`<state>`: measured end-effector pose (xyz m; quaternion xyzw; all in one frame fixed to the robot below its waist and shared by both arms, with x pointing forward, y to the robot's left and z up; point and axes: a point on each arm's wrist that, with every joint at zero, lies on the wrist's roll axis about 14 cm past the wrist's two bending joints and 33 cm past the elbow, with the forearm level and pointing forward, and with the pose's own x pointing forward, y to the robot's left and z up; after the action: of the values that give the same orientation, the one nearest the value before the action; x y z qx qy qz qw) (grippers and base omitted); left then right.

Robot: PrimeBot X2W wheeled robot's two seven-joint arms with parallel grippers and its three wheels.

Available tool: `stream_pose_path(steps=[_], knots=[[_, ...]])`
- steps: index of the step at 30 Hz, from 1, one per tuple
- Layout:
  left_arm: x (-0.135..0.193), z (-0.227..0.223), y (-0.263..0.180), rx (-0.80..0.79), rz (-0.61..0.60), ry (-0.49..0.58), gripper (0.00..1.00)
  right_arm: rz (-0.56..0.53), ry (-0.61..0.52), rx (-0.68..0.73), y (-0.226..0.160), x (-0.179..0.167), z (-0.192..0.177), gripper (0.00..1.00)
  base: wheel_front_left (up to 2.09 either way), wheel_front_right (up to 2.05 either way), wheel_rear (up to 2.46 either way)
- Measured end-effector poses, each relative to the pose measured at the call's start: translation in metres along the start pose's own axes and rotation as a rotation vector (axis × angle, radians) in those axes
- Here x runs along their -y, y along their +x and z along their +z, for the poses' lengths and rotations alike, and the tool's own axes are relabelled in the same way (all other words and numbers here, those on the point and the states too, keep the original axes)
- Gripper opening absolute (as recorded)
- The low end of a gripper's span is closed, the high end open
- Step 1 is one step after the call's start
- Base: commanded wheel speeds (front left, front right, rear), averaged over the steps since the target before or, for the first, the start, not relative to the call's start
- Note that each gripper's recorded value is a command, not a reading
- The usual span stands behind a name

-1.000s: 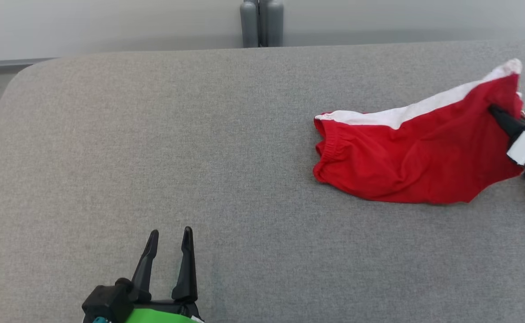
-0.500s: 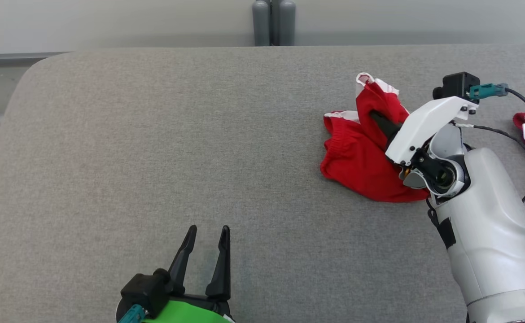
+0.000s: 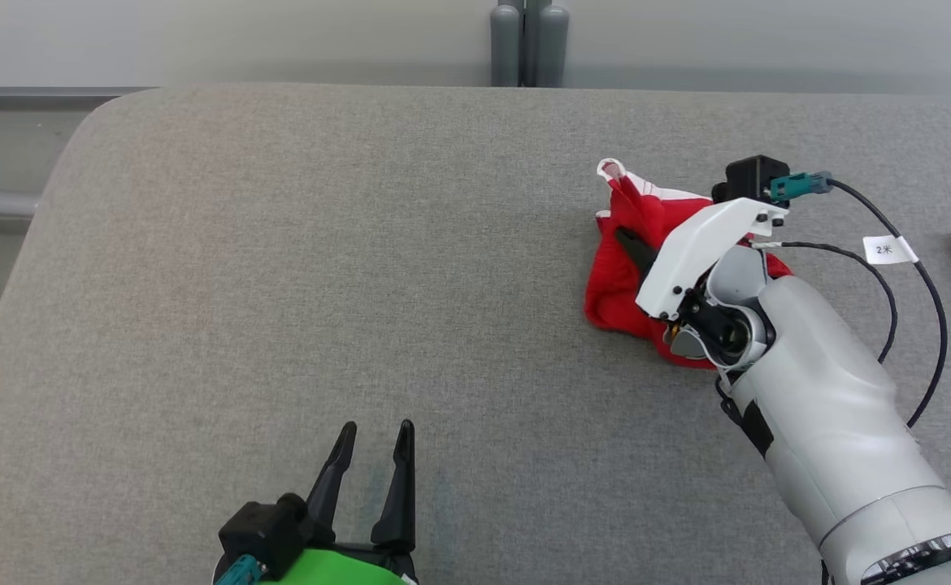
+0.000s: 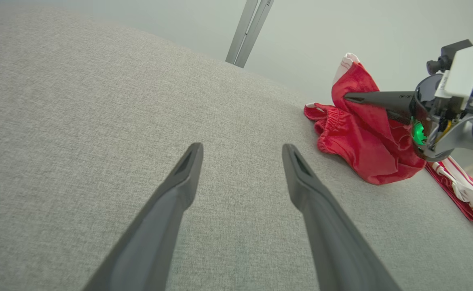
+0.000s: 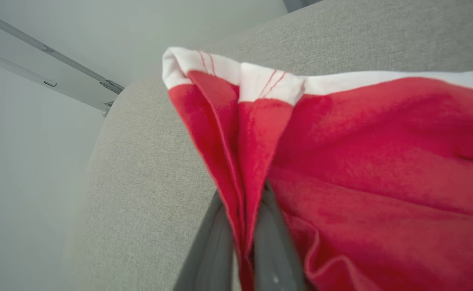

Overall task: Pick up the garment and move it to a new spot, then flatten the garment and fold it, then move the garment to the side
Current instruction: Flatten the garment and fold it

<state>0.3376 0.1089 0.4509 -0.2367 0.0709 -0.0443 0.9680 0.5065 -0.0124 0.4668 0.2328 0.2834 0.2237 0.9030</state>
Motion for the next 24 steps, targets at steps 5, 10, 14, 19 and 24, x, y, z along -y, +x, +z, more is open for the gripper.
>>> stream_pose_path(steps=[5, 10, 14, 19, 24], knots=[[0.005, -0.001, 0.002, -0.004, -0.020, -0.005, 1.00, 0.085, 0.002, 0.025, -0.008, -0.026, 0.000, 1.00, 0.00, 0.00, 0.00], [0.005, -0.001, 0.000, -0.004, -0.023, -0.010, 1.00, 0.171, -0.036, 0.095, -0.025, -0.054, 0.005, 1.00, 0.00, 0.00, 0.00], [-0.001, 0.003, -0.006, 0.011, -0.007, -0.007, 1.00, 0.189, -0.153, 0.215, -0.049, -0.064, 0.019, 1.00, 0.00, 0.00, 0.00], [-0.010, 0.007, -0.020, 0.030, 0.021, 0.006, 1.00, 0.069, -0.285, 0.393, -0.101, -0.018, 0.036, 1.00, 0.00, 0.00, 0.00], [-0.013, 0.013, -0.030, 0.055, 0.022, 0.013, 1.00, -0.147, -0.433, 0.536, -0.165, 0.048, 0.046, 1.00, 0.00, 0.00, 0.00]])
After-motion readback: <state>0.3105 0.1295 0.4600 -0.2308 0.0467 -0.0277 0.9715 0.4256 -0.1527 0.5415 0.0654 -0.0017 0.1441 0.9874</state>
